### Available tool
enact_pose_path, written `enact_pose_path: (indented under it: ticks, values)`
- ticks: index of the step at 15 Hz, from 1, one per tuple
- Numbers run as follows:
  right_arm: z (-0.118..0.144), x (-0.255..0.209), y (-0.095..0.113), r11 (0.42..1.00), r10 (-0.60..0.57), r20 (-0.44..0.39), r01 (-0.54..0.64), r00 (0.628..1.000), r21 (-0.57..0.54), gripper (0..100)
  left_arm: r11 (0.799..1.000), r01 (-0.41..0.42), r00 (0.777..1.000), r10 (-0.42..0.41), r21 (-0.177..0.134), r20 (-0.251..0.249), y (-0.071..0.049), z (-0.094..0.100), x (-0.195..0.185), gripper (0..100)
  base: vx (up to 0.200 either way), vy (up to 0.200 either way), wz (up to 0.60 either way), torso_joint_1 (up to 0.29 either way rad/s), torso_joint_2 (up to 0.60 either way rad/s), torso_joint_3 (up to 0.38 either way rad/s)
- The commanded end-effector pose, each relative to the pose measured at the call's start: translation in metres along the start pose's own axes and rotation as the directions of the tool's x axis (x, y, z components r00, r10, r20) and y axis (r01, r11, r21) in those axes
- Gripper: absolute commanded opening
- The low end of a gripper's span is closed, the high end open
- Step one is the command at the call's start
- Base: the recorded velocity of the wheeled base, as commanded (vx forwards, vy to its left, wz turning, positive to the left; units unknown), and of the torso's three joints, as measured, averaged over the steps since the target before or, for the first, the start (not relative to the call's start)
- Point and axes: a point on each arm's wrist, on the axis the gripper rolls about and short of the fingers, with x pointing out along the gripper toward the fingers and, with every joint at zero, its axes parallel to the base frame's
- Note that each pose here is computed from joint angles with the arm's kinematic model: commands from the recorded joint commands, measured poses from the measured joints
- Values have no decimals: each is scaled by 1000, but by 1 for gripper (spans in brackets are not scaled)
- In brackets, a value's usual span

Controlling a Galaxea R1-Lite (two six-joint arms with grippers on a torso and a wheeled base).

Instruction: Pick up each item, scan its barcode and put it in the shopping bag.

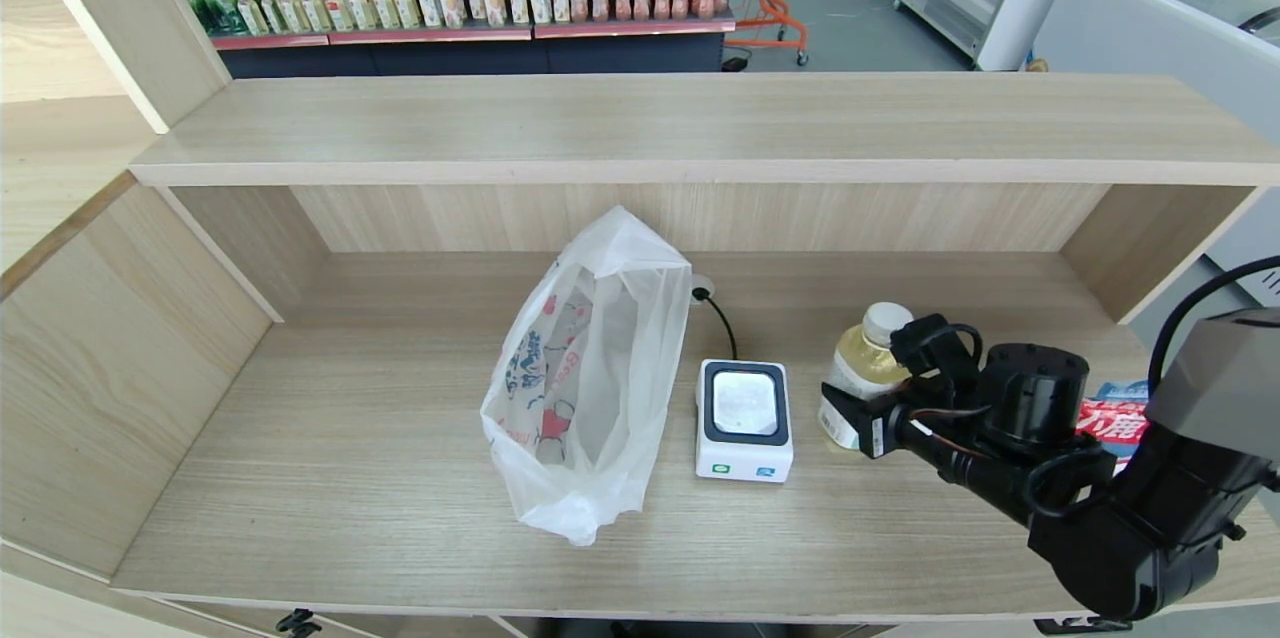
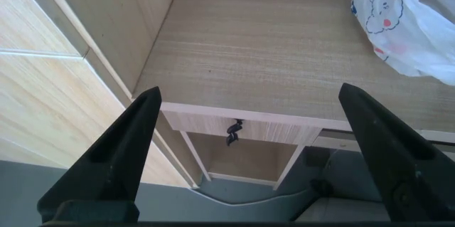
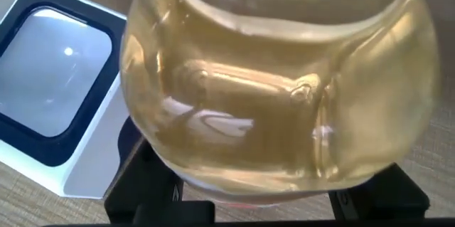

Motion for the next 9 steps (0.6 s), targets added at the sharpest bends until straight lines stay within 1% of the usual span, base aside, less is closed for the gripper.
enact_pose_path:
  ticks: [1, 2, 3, 4, 5, 6, 7, 8, 9]
  values:
    - [17, -4, -4, 1000, -9, 58, 8, 998, 6, 0, 1000, 0, 1000, 0, 0, 0, 0, 0, 0, 100, 0, 0, 0, 0, 0, 0]
    - [46, -12, -11, 999, 19, 128, -24, 992, 41, 0, 1000, -2, 1000, 2, 0, 0, 0, 0, 0, 100, 0, 0, 0, 0, 0, 0]
    - [72, -27, -18, 995, 60, 155, -71, 986, 67, 0, 1000, -2, 1000, 2, 0, 0, 0, 0, 0, 100, 0, 0, 0, 0, 0, 0]
    - [96, -44, -25, 988, 107, 159, -123, 981, 96, 0, 1000, -2, 1000, 2, 0, 0, 0, 0, 0, 100, 0, 0, 0, 0, 0, 0]
    - [122, -71, -29, 961, 203, 161, -228, 966, 154, 0, 1000, -2, 1000, 2, 0, 0, 0, 0, 0, 100, 0, 0, 0, 0, 0, 0]
    - [138, -93, -31, 926, 291, 153, -318, 944, 202, 0, 1000, -2, 1000, 2, 0, 0, 0, 0, 0, 100, 0, 0, 0, 0, 0, 0]
    - [152, -115, -29, 871, 414, 157, -441, 896, 215, 0, 1000, 0, 1000, 0, 0, 0, 0, 0, 0, 100, 0, 0, 0, 0, 0, 0]
    - [156, -127, -29, 823, 506, 166, -531, 847, 203, 0, 1000, 0, 1000, 0, 0, 0, 0, 0, 0, 100, 0, 0, 0, 0, 0, 0]
    - [157, -133, -27, 779, 573, 178, -599, 800, 185, 0, 1000, -2, 1000, 2, 0, 0, 0, 0, 0, 100, 0, 0, 0, 0, 0, 0]
